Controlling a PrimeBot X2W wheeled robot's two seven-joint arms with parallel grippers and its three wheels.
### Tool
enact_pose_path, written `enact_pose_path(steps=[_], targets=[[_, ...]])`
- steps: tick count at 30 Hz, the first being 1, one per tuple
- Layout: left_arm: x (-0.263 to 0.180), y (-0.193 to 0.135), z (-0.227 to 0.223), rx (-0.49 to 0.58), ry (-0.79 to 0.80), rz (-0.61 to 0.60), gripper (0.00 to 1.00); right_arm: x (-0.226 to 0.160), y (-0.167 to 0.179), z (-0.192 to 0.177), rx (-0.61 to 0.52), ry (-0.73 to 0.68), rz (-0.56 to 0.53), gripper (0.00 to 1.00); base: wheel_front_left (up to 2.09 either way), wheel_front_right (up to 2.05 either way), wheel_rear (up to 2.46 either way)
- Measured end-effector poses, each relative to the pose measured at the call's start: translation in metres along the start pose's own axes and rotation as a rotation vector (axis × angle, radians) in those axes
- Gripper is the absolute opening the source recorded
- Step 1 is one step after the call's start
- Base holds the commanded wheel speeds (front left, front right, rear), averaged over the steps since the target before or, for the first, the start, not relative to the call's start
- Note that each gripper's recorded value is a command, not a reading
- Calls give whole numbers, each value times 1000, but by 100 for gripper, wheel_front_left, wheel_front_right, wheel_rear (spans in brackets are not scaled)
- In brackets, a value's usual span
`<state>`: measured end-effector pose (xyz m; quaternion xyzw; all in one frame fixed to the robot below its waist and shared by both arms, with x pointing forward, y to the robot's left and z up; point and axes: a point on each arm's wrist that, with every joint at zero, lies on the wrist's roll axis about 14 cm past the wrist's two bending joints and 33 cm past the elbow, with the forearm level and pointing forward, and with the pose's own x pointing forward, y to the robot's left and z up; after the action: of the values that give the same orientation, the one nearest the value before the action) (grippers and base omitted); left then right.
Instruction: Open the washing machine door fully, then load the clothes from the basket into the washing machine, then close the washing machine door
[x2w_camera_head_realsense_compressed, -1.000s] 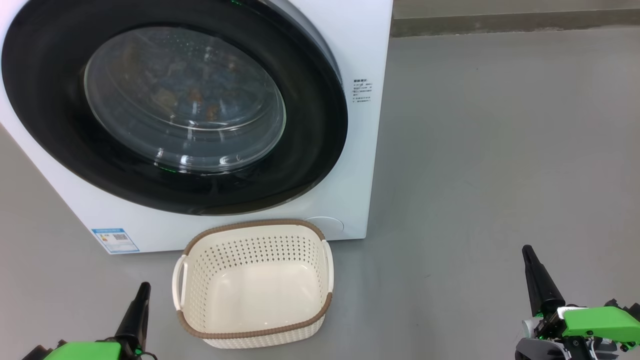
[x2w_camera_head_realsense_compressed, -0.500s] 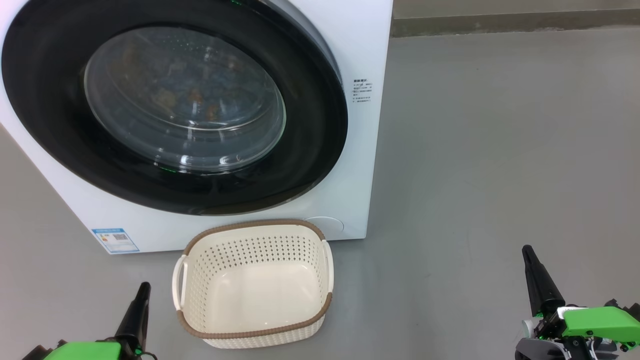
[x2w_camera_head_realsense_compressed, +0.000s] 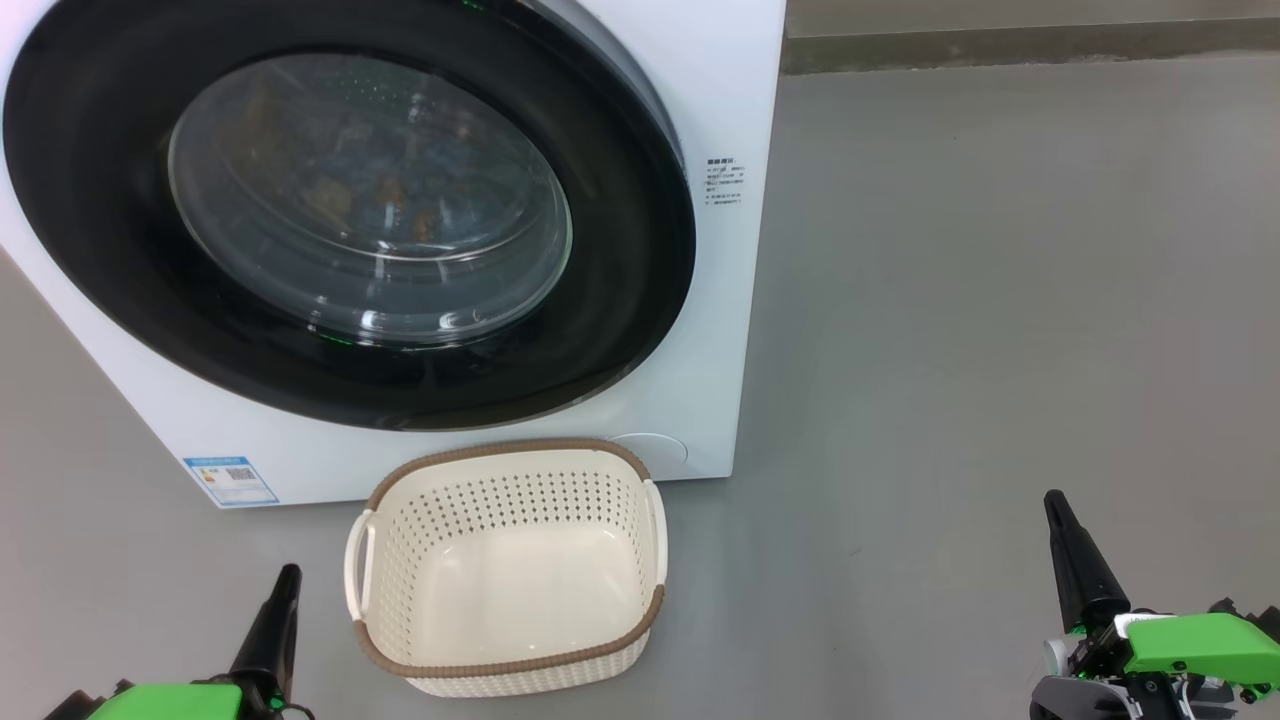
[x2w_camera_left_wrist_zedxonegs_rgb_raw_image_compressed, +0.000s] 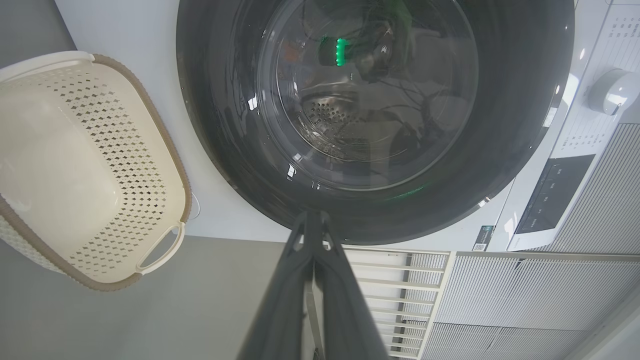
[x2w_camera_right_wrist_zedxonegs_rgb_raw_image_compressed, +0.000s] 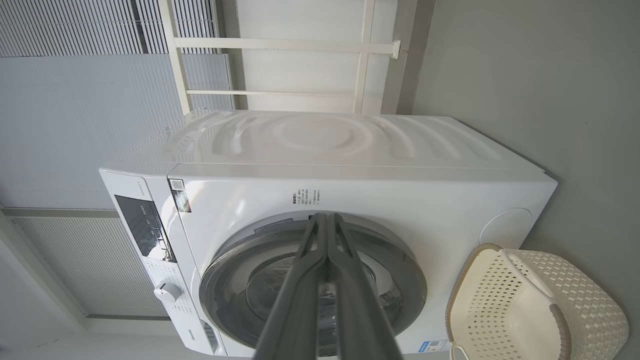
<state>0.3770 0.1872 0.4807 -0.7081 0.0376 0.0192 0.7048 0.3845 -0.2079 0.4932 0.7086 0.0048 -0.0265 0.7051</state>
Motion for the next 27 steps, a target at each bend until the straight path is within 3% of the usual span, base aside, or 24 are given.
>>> enact_pose_path(steps=[27], targets=[[0, 0, 0, 0, 0, 0, 0, 0, 0, 0, 0, 0, 0, 0, 0, 0, 0]])
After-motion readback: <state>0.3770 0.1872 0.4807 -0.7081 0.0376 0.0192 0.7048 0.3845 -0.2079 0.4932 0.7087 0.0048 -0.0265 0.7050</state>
